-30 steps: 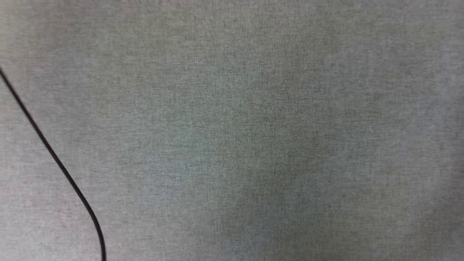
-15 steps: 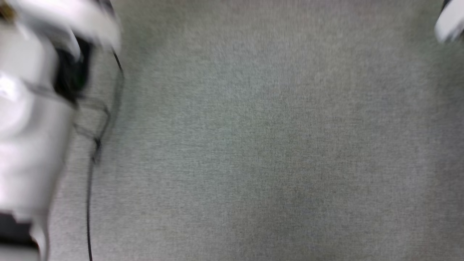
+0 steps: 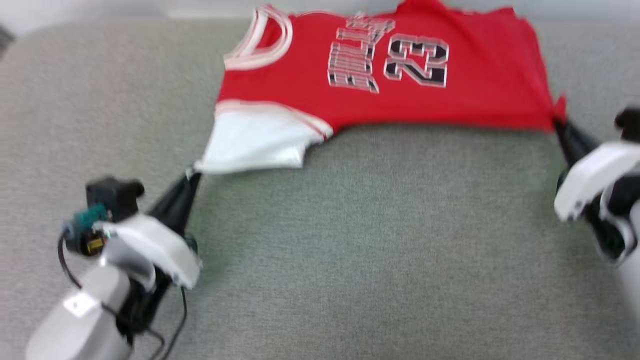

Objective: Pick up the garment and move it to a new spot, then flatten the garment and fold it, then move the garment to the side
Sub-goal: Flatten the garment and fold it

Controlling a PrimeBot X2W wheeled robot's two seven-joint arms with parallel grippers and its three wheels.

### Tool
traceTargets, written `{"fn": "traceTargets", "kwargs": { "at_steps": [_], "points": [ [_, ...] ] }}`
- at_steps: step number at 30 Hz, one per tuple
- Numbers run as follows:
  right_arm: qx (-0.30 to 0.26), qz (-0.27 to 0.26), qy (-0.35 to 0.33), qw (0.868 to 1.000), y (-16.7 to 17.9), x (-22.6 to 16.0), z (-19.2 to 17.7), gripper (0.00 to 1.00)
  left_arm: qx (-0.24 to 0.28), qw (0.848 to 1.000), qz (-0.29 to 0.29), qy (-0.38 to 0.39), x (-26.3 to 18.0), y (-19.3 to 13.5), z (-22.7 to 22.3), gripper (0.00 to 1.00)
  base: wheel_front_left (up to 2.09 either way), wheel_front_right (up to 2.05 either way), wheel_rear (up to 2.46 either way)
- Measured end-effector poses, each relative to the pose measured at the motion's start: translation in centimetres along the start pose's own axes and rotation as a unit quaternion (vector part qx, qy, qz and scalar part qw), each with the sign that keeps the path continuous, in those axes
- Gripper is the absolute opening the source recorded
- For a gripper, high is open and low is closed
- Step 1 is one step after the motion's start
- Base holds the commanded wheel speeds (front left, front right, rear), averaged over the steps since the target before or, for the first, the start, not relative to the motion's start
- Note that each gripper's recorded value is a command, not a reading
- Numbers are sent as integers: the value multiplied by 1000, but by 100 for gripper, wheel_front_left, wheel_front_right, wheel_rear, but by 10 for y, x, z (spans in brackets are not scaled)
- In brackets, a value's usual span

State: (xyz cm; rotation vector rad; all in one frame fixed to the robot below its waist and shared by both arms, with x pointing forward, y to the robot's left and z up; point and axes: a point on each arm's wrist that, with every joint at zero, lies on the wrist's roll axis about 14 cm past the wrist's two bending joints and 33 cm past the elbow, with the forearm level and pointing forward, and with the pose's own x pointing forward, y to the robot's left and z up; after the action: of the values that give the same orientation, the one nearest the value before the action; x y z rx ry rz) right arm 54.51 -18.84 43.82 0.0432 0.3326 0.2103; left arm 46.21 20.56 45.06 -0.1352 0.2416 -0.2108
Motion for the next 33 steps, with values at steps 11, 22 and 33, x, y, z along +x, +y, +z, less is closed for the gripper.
{"fn": "traceTargets", "kwargs": {
  "at_steps": [11, 22, 33],
  "points": [
    [37, 15, 17, 999, 14, -77, -21, 0, -32, 998, 9, 55, -106, -19, -10, 0, 0, 0, 0],
    [78, 14, 92, 993, 15, -147, -73, 0, -89, 978, -21, 185, -188, -54, -55, 0, 0, 0, 0],
    [119, 15, 137, 983, 20, -189, -95, 0, -106, 971, -26, 212, -206, -61, -66, 0, 0, 0, 0]
  ]
}}
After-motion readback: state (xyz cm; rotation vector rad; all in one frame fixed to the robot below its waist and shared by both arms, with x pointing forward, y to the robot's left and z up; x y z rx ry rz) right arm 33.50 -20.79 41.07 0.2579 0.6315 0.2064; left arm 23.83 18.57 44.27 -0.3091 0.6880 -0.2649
